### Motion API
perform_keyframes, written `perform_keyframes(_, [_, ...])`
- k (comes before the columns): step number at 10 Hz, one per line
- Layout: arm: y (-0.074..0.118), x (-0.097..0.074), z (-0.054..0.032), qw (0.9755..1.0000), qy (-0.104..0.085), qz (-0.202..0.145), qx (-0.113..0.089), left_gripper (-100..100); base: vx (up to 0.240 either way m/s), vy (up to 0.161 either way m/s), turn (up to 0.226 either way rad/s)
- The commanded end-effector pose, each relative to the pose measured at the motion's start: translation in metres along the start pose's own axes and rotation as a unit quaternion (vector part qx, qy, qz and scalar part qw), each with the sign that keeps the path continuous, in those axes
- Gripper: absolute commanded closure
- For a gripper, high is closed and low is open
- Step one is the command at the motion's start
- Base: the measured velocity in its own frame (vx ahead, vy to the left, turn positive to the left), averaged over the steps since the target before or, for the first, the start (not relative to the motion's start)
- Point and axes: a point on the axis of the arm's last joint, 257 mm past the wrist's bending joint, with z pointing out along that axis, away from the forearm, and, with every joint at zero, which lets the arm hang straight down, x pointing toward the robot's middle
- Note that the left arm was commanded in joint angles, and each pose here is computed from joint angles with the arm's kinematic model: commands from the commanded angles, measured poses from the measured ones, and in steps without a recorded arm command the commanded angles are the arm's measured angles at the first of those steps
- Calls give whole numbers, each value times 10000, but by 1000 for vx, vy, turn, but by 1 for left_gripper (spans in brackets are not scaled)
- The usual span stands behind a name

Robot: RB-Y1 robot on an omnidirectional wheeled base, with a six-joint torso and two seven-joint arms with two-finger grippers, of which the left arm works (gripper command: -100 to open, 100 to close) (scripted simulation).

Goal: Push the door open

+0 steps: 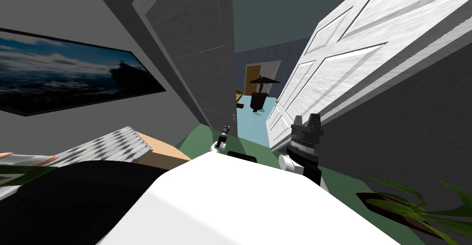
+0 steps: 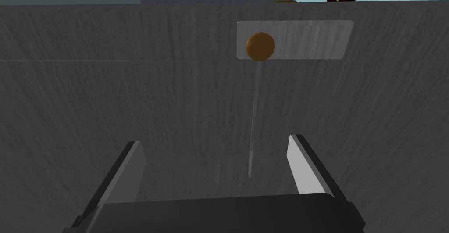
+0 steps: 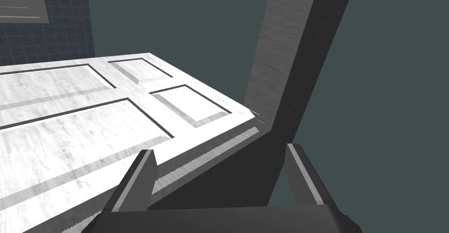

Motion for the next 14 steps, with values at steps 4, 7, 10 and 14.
perform_keyframes(4, [241,39,-18,9997,21,12,-257,-100,45,83,-142])
perform_keyframes(7, [355,66,-33,9992,33,13,-387,-100,50,72,-95])
perform_keyframes(10, [401,81,-37,9990,39,13,-444,-100,28,49,-67])
perform_keyframes(14, [415,19,-52,9990,-10,42,-450,-100,165,-6,-24])
